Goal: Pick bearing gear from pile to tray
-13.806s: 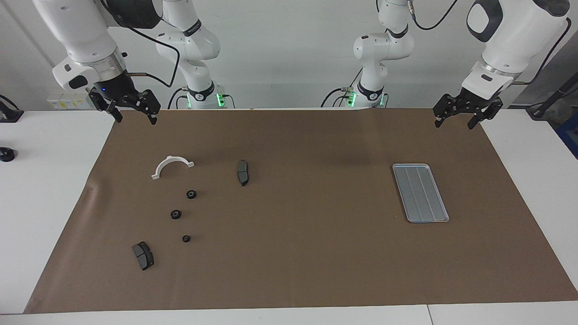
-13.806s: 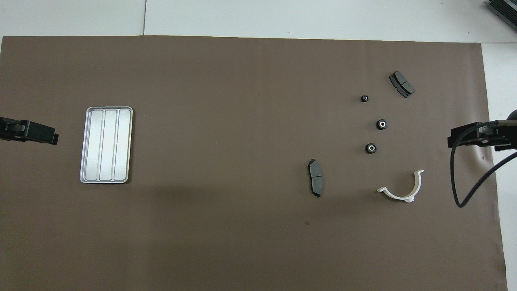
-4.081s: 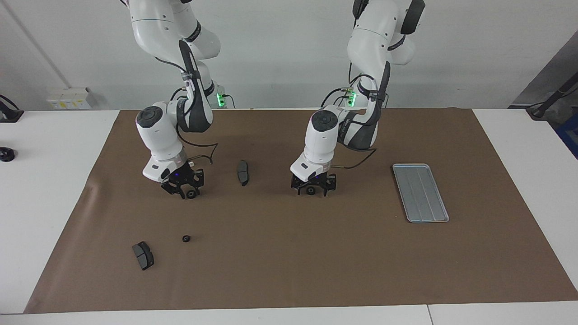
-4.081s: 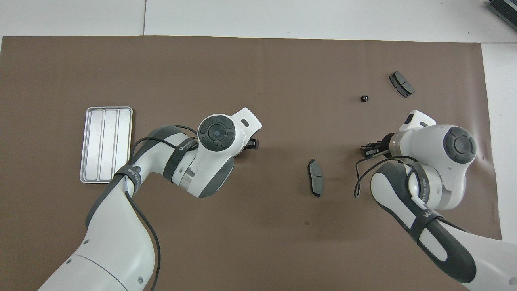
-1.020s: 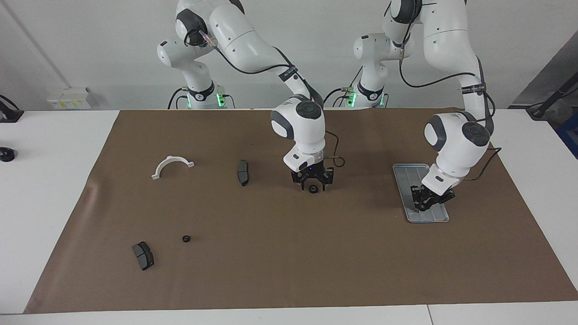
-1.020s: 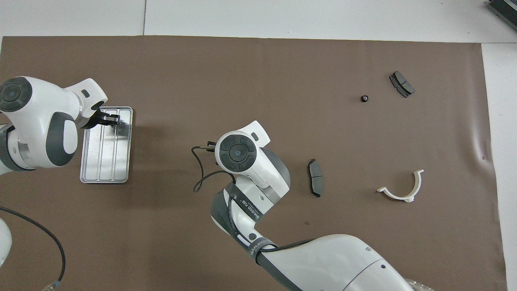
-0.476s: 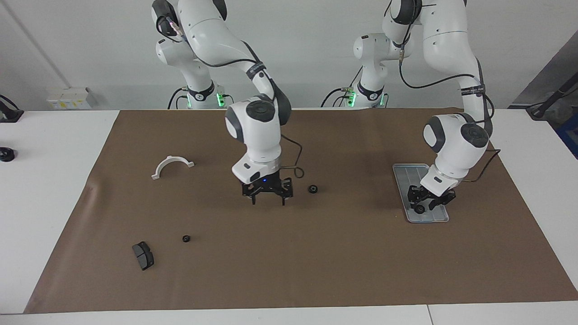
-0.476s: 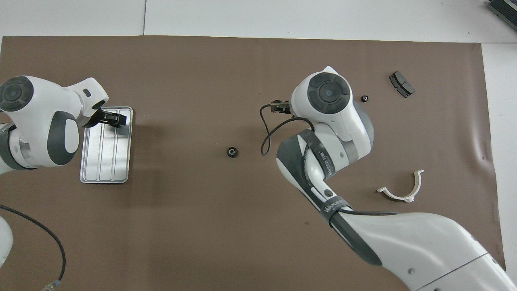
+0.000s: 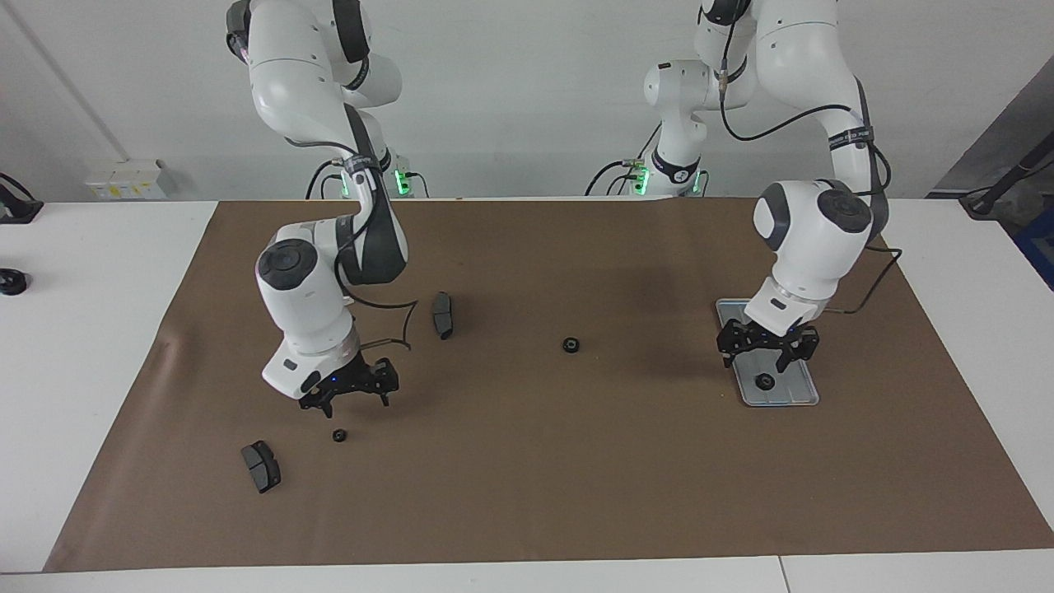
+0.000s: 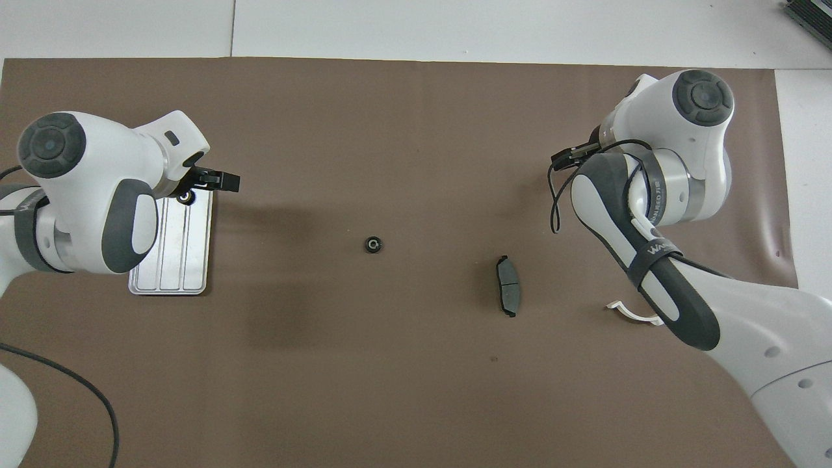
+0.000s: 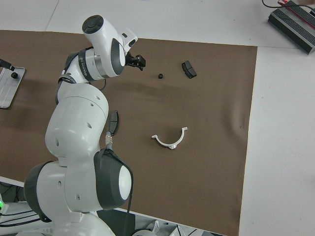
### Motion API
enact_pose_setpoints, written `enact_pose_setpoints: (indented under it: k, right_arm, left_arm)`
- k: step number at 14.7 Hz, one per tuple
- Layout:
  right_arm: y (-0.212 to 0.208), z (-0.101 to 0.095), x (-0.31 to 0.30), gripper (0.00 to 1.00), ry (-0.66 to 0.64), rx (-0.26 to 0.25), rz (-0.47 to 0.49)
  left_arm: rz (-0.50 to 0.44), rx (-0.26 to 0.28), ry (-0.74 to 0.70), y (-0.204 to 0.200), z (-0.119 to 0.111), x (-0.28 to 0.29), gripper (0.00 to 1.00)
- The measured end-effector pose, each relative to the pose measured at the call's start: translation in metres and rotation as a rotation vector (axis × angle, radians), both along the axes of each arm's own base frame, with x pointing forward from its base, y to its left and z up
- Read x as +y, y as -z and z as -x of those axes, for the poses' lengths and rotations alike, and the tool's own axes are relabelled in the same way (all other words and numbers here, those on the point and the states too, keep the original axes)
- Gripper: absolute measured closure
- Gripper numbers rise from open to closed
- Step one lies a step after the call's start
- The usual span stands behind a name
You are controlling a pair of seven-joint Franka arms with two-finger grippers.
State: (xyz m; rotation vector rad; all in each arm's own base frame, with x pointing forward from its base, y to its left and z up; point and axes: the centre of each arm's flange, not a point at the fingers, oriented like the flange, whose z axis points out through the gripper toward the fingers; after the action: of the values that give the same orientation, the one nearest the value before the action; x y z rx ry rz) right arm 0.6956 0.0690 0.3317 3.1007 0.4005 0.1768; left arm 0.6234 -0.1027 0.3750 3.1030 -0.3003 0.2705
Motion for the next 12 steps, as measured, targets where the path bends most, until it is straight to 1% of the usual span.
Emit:
enact_pose_setpoints:
  k: [2,5,7,11,12]
  right_arm:
    - [0.017,-0.004,-0.017,0.0,-0.024,0.001,0.005]
    - [0.031,-0.009,-0.017,0.0,-0.028,-0.018,0.004]
    - [0.034,-0.009,-0.014,0.05,-0.032,-0.02,0.002]
    - [0.032,-0.01,-0.014,0.52,-0.032,-0.023,0.002]
    - [0.032,-0.01,-0.015,0.59,-0.031,-0.026,0.002]
  left_arm:
    - [0.002,0.003,-0.023,0.001,0.008,-0.04,0.0]
    - [0.015,0.023,-0.045,0.011,0.03,-0.108,0.0]
    - [-0.001,0.035,-0.049,0.024,0.048,-0.154,0.0]
    - [-0.018,0.045,-0.064,0.045,0.072,-0.215,0.0]
    - [-0.017,0.047,-0.065,0.049,0.075,-0.223,0.0]
